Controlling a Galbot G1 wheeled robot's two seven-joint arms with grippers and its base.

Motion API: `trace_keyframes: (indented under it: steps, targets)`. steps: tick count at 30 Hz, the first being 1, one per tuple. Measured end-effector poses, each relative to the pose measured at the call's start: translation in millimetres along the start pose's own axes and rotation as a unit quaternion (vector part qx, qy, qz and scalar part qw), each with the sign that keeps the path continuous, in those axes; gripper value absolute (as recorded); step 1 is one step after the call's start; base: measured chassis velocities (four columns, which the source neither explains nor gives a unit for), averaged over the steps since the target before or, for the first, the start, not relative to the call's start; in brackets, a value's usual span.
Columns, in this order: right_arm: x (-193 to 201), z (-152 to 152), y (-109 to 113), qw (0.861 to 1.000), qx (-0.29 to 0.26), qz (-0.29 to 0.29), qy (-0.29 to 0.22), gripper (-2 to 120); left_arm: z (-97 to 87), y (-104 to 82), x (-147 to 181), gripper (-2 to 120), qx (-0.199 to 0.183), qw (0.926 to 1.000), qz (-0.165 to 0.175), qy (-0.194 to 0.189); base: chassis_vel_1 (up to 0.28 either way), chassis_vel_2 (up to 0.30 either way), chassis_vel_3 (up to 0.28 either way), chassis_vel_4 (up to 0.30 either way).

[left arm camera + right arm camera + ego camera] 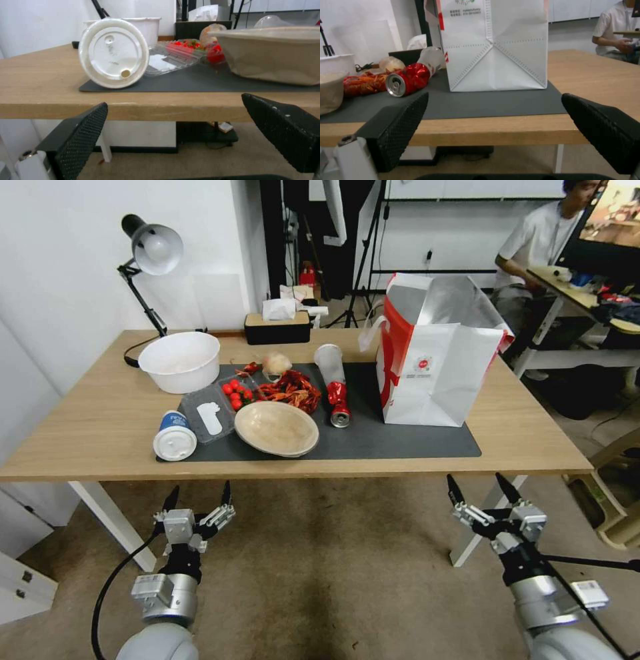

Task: Pick up the food delivery bag from the floor and place it on the table.

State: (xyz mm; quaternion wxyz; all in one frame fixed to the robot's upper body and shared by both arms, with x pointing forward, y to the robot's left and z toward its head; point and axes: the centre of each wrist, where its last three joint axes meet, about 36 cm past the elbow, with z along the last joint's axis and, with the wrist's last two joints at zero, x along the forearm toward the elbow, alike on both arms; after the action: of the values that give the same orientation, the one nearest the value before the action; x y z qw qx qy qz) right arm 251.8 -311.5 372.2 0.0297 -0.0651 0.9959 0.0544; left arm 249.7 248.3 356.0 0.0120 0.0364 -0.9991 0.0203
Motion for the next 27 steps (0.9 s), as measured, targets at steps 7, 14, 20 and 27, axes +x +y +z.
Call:
trace_keyframes:
  steps: [7,14,20,27]
  targets:
    - [-14.1,11.8,-0.3,1.0,-0.001,-0.008,-0.001,100,6.3,1.8,0.7,100,-0.016,0.9998,-0.003,-0.006,0.0,0.0,0.0,0.0]
    - [-25.3,14.7,-1.7,1.0,0.003,-0.01,0.001,100,9.5,0.1,2.1,100,-0.021,0.9997,-0.014,-0.009,0.0,0.0,0.0,0.0]
    - [-24.8,16.6,1.3,1.0,0.0,-0.007,0.014,100,9.8,-1.7,2.1,100,-0.023,0.9995,-0.02,-0.01,0.0,0.0,0.0,0.0]
    - [-22.4,19.8,3.6,1.0,-0.01,-0.002,0.027,100,10.9,-0.2,0.9,100,-0.03,0.9993,-0.021,-0.01,0.0,0.0,0.0,0.0]
